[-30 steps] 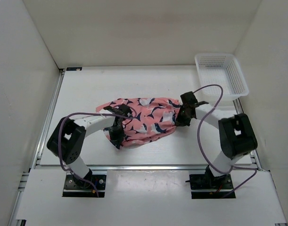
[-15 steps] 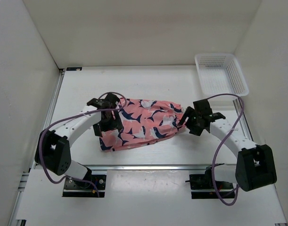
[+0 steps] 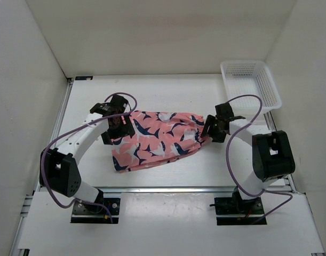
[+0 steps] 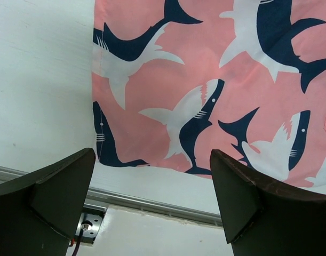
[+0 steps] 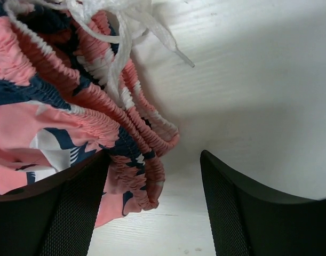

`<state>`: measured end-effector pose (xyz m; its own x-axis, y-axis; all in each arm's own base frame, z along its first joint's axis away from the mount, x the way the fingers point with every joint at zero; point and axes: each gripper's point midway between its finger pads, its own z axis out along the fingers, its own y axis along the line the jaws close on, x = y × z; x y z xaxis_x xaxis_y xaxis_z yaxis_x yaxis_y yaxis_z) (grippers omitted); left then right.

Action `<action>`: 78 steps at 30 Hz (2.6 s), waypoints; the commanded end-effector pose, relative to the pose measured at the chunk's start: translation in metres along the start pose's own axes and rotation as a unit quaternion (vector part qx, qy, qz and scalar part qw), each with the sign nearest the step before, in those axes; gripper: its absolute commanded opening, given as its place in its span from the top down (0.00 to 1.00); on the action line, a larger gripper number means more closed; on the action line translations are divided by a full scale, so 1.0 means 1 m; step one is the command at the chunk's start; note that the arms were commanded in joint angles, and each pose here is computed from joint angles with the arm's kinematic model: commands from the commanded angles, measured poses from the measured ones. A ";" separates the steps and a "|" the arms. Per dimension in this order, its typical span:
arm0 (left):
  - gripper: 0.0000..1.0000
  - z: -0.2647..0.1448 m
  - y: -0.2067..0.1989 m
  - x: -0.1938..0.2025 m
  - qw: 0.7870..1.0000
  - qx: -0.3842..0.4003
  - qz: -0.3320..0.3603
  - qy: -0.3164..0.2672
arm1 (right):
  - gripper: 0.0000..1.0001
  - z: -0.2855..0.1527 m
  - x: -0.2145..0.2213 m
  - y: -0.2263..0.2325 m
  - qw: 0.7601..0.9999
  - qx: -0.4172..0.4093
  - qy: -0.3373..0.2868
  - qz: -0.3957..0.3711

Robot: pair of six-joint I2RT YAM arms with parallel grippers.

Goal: Fold and stack the shorts
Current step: Fold the shorts

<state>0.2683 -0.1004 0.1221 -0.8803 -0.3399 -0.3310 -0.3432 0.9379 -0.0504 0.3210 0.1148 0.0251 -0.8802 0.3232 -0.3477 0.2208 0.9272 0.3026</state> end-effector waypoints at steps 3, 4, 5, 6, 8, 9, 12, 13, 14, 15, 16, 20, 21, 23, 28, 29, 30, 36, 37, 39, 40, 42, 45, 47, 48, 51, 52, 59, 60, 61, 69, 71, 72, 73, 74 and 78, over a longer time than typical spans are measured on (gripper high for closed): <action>0.00 -0.005 -0.003 -0.014 1.000 0.017 -0.007 -0.012 | 0.38 0.012 -0.024 0.007 0.999 -0.008 -0.039 -0.034; 0.00 -0.005 -0.003 -0.014 1.000 0.017 -0.007 -0.012 | 0.48 0.015 -0.025 0.006 0.999 -0.008 -0.039 -0.034; 0.00 -0.002 -0.002 -0.013 1.000 0.014 -0.001 -0.008 | 0.55 0.021 -0.021 0.003 0.999 -0.003 -0.030 -0.033; 0.00 -0.002 0.000 -0.014 1.000 0.016 -0.002 -0.006 | 0.61 0.023 -0.023 0.003 0.999 0.001 -0.032 -0.033; 0.00 -0.001 0.002 -0.016 1.000 0.014 -0.007 -0.006 | 0.75 0.026 -0.023 0.003 0.999 0.003 -0.028 -0.028; 0.00 -0.001 0.005 -0.018 1.000 0.012 -0.007 -0.006 | 0.80 0.030 -0.019 0.002 1.000 0.002 -0.020 -0.021; 0.00 0.000 0.007 -0.019 1.000 0.011 -0.007 -0.007 | 0.94 0.028 -0.021 0.002 1.000 0.010 -0.021 -0.015; 0.00 0.000 0.006 -0.021 1.000 0.014 -0.007 -0.010 | 1.00 0.026 -0.020 0.001 1.000 0.012 -0.018 -0.009; 0.00 0.000 0.007 -0.022 1.000 0.015 -0.013 -0.008 | 1.00 0.021 -0.021 -0.001 1.000 0.019 -0.021 -0.009; 0.00 0.003 0.008 -0.021 1.000 0.012 -0.012 -0.004 | 1.00 0.018 -0.020 -0.007 0.999 0.036 -0.024 -0.001; 0.00 0.004 0.008 -0.025 1.000 0.014 -0.017 -0.008 | 1.00 0.010 -0.020 -0.009 0.999 0.047 -0.021 -0.001; 0.13 0.008 0.006 -0.023 0.999 0.017 -0.032 0.006 | 1.00 -0.013 -0.019 -0.022 0.996 0.084 -0.030 0.008; 0.18 0.012 0.007 -0.020 0.999 0.016 -0.031 0.008 | 1.00 -0.016 -0.016 -0.028 0.995 0.095 -0.032 0.008; 0.42 0.014 0.011 -0.015 0.999 0.022 -0.041 0.007 | 1.00 -0.028 -0.011 -0.033 0.994 0.106 -0.032 0.008; 0.90 0.038 0.022 0.002 0.994 0.049 -0.082 0.052 | 1.00 -0.055 -0.007 -0.040 0.992 0.115 -0.050 0.012; 0.90 0.047 0.025 0.009 0.993 0.046 -0.087 0.067 | 1.00 -0.059 -0.009 -0.041 0.991 0.118 -0.057 0.012; 0.90 0.050 0.021 0.008 0.993 0.057 -0.087 0.063 | 1.00 -0.066 -0.010 -0.042 0.991 0.119 -0.065 0.012; 0.90 0.070 0.009 0.016 0.989 0.069 -0.087 0.095 | 1.00 -0.082 -0.010 -0.051 0.987 0.139 -0.077 0.003; 0.90 0.073 0.008 0.016 0.989 0.068 -0.087 0.095 | 1.00 -0.086 -0.014 -0.048 0.987 0.134 -0.086 0.004; 0.90 0.077 0.005 0.014 0.989 0.070 -0.087 0.101 | 1.00 -0.089 -0.016 -0.047 0.987 0.133 -0.086 0.000; 0.90 0.080 0.005 0.015 0.988 0.067 -0.087 0.105 | 1.00 -0.094 -0.020 -0.046 0.987 0.134 -0.094 0.000; 0.90 0.088 0.005 0.015 0.989 0.059 -0.086 0.109 | 1.00 -0.098 -0.026 -0.039 0.987 0.127 -0.102 -0.008; 0.90 0.102 0.002 0.016 0.987 0.054 -0.087 0.126 | 1.00 -0.112 -0.039 -0.022 0.985 0.117 -0.122 -0.030; 0.90 0.108 -0.003 0.016 0.985 0.059 -0.087 0.134 | 1.00 -0.124 -0.050 0.000 0.984 0.098 -0.143 -0.044; 0.90 0.112 -0.004 0.022 0.985 0.055 -0.081 0.144 | 1.00 -0.129 -0.052 0.006 0.983 0.095 -0.147 -0.057; 0.90 0.111 -0.014 0.023 0.985 0.062 -0.070 0.146 | 1.00 -0.140 -0.058 0.046 0.980 0.073 -0.162 -0.094; 0.90 0.114 -0.013 0.025 0.984 0.060 -0.070 0.150 | 1.00 -0.143 -0.057 0.056 0.979 0.070 -0.162 -0.106; 0.90 0.110 -0.021 0.015 0.985 0.072 -0.071 0.141 | 1.00 -0.140 -0.009 0.174 0.956 0.022 -0.156 -0.248; 0.90 0.109 -0.022 0.012 0.985 0.075 -0.071 0.137 | 1.00 -0.138 -0.002 0.183 0.951 0.025 -0.154 -0.268; 0.90 0.109 -0.022 0.012 0.985 0.075 -0.071 0.137 | 1.00 -0.133 0.014 0.204 0.944 0.021 -0.149 -0.294; 0.90 0.110 -0.023 0.010 0.986 0.075 -0.066 0.137 | 1.00 -0.106 0.058 0.281 0.921 -0.012 -0.143 -0.362; 0.90 0.109 -0.025 0.007 0.986 0.078 -0.066 0.133 | 1.00 -0.095 0.065 0.295 0.917 -0.019 -0.136 -0.375; 0.90 0.109 -0.025 0.007 0.986 0.078 -0.066 0.133 | 1.00 -0.092 0.066 0.299 0.915 -0.023 -0.132 -0.380; 0.90 0.106 -0.026 0.005 0.986 0.081 -0.066 0.129 | 1.00 -0.089 0.073 0.308 0.914 -0.032 -0.126 -0.385; 0.90 0.106 -0.026 0.005 0.986 0.081 -0.066 0.129 | 1.00 -0.087 0.075 0.312 0.912 -0.038 -0.122 -0.390; 0.90 0.105 -0.021 -0.001 0.986 0.082 -0.071 0.123 | 1.00 -0.086 0.087 0.331 0.906 -0.057 -0.123 -0.401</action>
<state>0.2928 -0.1137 0.0121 -0.8897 -0.4563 -0.0110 -0.4452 0.8729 -0.1996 0.2859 0.4119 0.1503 -0.6571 -0.4016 -0.6379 -0.4601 0.8840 -0.0826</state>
